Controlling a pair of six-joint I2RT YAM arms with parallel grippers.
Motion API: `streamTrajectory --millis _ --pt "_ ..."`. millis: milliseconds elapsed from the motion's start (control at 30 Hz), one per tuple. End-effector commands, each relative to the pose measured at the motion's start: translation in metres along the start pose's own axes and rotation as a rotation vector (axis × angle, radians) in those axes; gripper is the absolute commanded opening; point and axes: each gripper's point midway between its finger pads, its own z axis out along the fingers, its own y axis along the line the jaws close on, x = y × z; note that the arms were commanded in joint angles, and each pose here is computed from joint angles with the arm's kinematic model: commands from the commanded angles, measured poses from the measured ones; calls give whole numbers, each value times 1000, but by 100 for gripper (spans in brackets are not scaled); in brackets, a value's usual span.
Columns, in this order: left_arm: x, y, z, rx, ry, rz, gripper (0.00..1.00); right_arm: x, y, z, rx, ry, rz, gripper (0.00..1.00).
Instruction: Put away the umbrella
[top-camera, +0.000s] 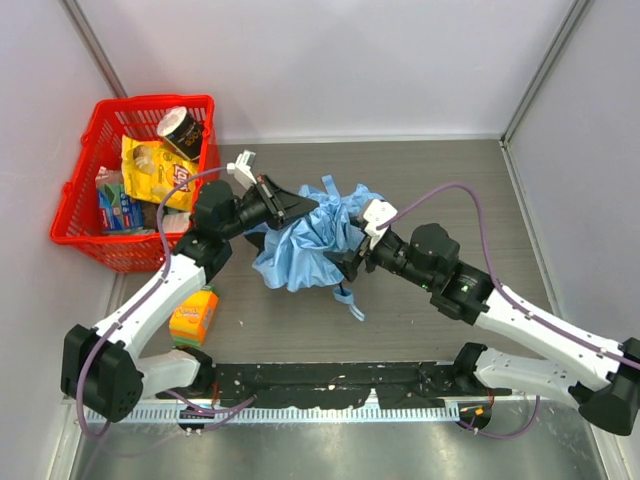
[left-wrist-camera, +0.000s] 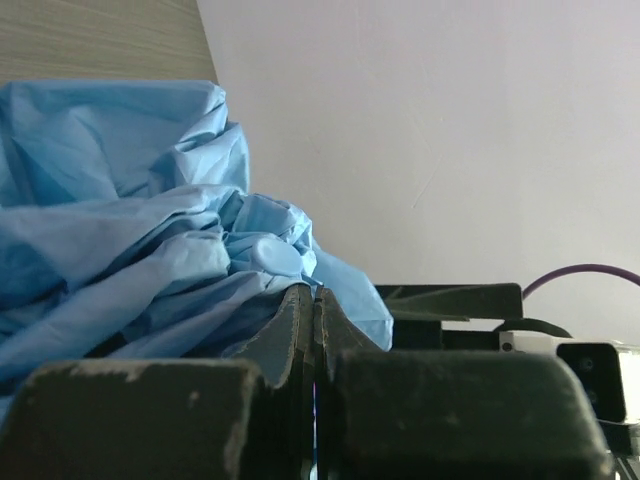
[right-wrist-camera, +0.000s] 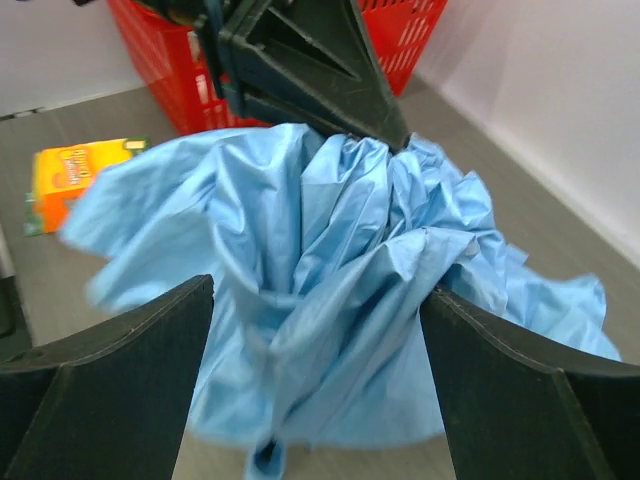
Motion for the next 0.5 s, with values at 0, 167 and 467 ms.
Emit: streamTrajectory --millis 0,167,467 --pt "-19 -33 -1 141 -62 117 0 -28 12 -30 -61 46 143 89" --pt "-19 -34 -3 231 -48 124 0 -33 -4 -37 29 91 195 88" --pt "-6 -51 -7 351 60 114 0 -15 -29 -19 62 95 137 91"
